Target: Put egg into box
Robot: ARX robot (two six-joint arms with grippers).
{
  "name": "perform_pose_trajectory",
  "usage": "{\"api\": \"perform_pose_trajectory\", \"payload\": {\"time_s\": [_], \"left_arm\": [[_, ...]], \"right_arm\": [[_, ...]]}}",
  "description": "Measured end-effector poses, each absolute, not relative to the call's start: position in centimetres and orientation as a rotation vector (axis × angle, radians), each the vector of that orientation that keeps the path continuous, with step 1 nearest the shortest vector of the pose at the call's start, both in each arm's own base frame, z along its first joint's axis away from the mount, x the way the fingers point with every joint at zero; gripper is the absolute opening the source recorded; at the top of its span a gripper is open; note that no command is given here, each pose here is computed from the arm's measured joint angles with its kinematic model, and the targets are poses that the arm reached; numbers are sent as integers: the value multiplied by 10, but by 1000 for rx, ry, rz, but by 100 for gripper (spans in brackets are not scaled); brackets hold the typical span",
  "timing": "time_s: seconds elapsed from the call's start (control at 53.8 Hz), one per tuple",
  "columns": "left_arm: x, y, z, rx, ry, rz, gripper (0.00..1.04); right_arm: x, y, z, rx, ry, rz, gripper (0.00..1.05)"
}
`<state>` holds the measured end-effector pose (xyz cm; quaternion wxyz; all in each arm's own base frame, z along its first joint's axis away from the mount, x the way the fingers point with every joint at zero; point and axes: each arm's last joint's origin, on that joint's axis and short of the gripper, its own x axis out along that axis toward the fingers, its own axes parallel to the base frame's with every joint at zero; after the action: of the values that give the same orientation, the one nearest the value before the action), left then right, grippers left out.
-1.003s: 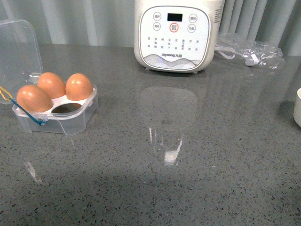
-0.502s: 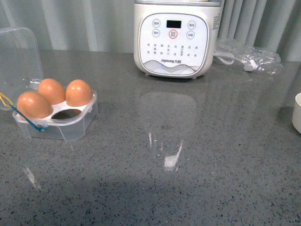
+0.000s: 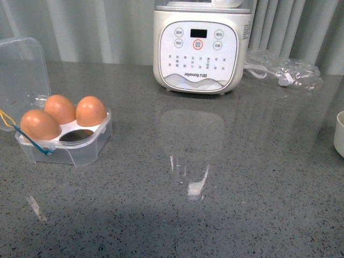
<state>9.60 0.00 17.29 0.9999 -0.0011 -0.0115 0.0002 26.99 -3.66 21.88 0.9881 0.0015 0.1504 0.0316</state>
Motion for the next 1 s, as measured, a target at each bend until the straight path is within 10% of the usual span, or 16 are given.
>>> {"api": "perform_pose_trajectory", "payload": {"time_s": [0.762, 1.003], "left_arm": [[96, 0, 173, -2, -23, 0, 98], [96, 0, 173, -2, -23, 0, 98]], "right_arm": [[283, -39, 194, 0, 356, 136, 98], [283, -38, 194, -16, 355, 137, 54]]}}
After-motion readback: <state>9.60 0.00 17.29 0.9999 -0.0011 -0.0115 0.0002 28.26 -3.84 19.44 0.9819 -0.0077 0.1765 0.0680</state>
